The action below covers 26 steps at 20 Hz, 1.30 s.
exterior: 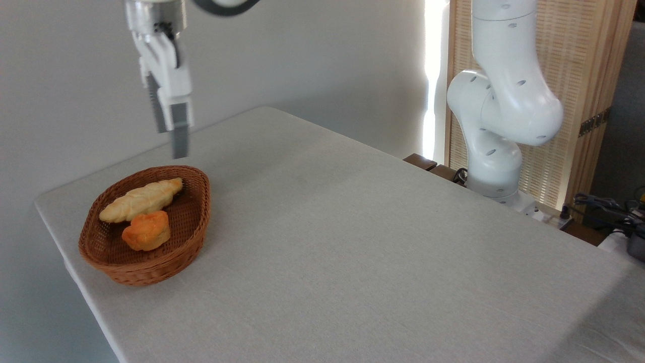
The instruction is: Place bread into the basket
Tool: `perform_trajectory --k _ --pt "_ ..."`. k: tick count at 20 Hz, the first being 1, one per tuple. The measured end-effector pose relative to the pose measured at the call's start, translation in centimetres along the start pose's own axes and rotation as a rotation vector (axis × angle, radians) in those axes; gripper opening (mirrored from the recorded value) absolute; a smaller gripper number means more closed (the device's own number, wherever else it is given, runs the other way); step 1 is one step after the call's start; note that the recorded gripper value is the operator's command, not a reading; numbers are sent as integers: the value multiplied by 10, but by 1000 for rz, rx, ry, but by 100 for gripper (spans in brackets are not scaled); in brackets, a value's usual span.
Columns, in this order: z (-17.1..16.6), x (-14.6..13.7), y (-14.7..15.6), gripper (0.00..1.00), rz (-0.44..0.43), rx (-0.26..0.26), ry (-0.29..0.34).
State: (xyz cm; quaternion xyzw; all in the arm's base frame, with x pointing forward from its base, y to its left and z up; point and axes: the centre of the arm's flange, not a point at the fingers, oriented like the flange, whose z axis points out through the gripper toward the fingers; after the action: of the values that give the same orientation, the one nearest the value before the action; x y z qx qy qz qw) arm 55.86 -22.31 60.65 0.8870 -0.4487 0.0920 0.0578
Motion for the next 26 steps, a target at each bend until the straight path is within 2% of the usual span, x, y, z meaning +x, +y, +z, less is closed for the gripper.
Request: perform_trajectory --k 2,4,7,11,15,20,26 --pt "-18 -27 -16 100 -47 5 -48" --pt "-30 -49 -33 100 -83 9 -70" --pt "-40 -82 -57 100 -87 -8 -108" --pt "-48 -115 -83 100 -144 -19 -130" --pt "-49 -127 -92 100 -171 -28 -143" --pt "-46 -120 -86 100 -165 -31 -145" --pt "-48 -128 -93 100 -185 -24 -148"
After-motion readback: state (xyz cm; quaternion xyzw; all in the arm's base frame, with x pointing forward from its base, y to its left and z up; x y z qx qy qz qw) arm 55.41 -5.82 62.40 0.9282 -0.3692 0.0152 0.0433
